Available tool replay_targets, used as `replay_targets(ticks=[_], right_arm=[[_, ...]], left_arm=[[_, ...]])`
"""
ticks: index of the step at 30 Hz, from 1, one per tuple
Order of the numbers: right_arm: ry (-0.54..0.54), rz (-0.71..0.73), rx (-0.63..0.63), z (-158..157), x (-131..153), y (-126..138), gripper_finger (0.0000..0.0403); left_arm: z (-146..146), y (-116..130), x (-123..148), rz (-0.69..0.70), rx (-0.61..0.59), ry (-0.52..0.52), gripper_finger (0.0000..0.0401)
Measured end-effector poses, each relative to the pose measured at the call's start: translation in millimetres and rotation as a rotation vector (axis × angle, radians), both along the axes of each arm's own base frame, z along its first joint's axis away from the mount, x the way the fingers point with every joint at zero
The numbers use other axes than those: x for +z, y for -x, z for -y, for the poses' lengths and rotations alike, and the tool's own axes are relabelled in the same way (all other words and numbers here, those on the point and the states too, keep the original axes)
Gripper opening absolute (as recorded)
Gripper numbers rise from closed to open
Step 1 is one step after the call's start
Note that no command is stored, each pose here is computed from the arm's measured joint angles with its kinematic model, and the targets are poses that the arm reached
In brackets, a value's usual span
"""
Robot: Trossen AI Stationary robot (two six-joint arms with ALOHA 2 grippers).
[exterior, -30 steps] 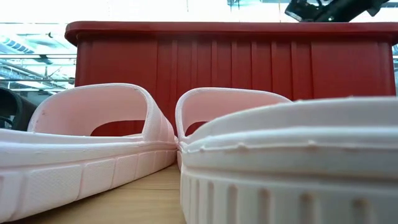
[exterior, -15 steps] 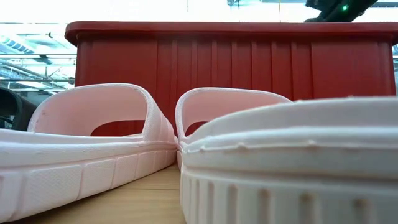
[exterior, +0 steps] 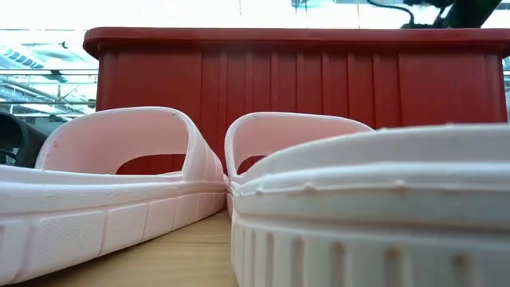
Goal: Pick and place slides into bin
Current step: Adjust the red bin, then put the pink slide into the red bin
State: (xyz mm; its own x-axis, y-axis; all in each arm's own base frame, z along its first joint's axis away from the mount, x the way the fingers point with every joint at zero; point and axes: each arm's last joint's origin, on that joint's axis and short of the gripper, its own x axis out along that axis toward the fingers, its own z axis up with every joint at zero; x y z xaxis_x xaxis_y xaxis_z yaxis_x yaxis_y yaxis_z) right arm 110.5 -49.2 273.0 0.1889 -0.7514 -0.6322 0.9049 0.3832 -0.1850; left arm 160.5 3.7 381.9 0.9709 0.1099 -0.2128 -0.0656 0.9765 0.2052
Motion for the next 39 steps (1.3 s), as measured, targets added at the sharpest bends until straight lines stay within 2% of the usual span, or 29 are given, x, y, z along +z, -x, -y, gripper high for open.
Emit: replay_targets(ticks=[3, 5, 10, 15, 24, 29, 33, 36, 39], right_arm=[[-0.087, 0.038, 0.052, 0.7, -0.5, -3.2, 0.0255], [-0.104, 0.05, 0.102, 1.2, 0.4, -6.1, 0.0255], [-0.085, 0.143, 0.211, 2.7, 7.4, -18.1, 0.0255], [-0.06, 0.155, 0.205, 3.5, 9.9, -18.7, 0.0255], [0.079, 0.052, 0.199, 6.1, 13.1, -16.8, 0.0255], [0.186, 0.069, 0.192, 8.3, 21.5, -19.3, 0.0255], [0.22, 0.098, 0.196, 9.4, 25.8, -21.8, 0.0255], [0.229, 0.162, 0.269, 7.7, 31.3, -27.7, 0.0255], [0.232, 0.277, 0.406, 3.7, 40.4, -35.7, 0.0255]], left_arm=[[-0.1, 0.0, 0.0, 0.0, 0.0, 0.0, 0.025], [-0.1, 0.0, 0.1, 0.001, 0.0, -0.001, 0.025], [-0.1, -0.3, 0.1, 0.001, -0.002, -0.009, 0.025], [-0.1, -0.2, 0.1, 0.001, -0.001, -0.008, 0.025], [-0.1, -0.2, 0.6, 0.004, -0.002, -0.013, 0.025], [-0.1, -0.2, 0.8, 0.006, -0.002, -0.011, 0.025], [0.0, -0.3, 0.9, 0.01, 0.001, 0.007, 0.025], [0.2, -0.3, 0.9, 0.011, 0.0, 0.016, 0.025], [2.8, -0.5, 1.8, 0.02, -0.036, 0.025, 0.025]])
